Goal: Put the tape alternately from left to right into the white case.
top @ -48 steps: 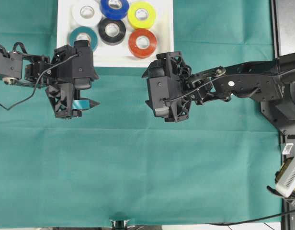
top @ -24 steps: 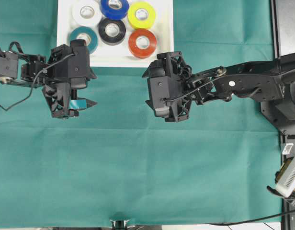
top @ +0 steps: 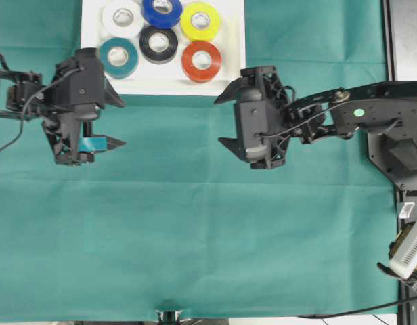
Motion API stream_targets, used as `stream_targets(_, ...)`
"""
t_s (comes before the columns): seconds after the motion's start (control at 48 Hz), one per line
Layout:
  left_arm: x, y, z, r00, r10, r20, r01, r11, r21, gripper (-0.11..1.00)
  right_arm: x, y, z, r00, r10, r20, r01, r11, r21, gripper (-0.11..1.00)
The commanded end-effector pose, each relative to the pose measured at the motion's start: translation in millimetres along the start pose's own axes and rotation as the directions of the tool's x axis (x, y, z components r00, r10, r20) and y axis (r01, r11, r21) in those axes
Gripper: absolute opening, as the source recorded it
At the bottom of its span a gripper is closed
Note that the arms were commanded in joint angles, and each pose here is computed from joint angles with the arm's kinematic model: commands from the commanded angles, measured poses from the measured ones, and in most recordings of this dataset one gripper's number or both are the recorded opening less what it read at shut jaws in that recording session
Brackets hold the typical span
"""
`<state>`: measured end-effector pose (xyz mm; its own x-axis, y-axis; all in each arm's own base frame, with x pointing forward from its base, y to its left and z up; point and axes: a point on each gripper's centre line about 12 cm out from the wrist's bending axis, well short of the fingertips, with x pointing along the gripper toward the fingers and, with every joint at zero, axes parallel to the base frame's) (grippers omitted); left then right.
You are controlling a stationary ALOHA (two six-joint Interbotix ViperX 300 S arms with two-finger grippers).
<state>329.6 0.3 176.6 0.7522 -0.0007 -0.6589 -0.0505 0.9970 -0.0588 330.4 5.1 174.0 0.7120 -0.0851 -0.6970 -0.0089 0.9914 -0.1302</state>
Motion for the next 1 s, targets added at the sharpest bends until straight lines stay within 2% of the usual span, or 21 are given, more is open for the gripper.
stream_targets(0.0,-12.8,-1.4,11.1,0.998,-0.005,0.056,0.005,1.0,0.003,0.99,-10.2,-1.5,7.2,0.999,-0.001,0.039,0.001,1.0,0.002,0.82)
stream_targets(0.396,-40.0,-0.2,-3.3,0.994,-0.009,0.107,0.008,1.0,0.005,0.99,-28.2,-9.7,-2.4,0.998,-0.016,0.064,0.014,1.0,0.021,0.82)
stream_targets(0.75,-63.6,4.3,-15.5,0.979,-0.004,0.204,0.004,1.0,-0.003,0.99,-44.1,-12.3,-8.3,0.995,-0.021,0.095,0.018,0.999,0.03,0.82)
stream_targets(0.98,-74.9,5.2,-24.1,0.973,-0.004,0.23,0.005,1.0,-0.003,0.99,-52.8,-14.4,-16.9,0.994,-0.026,0.103,0.022,0.999,0.038,0.82)
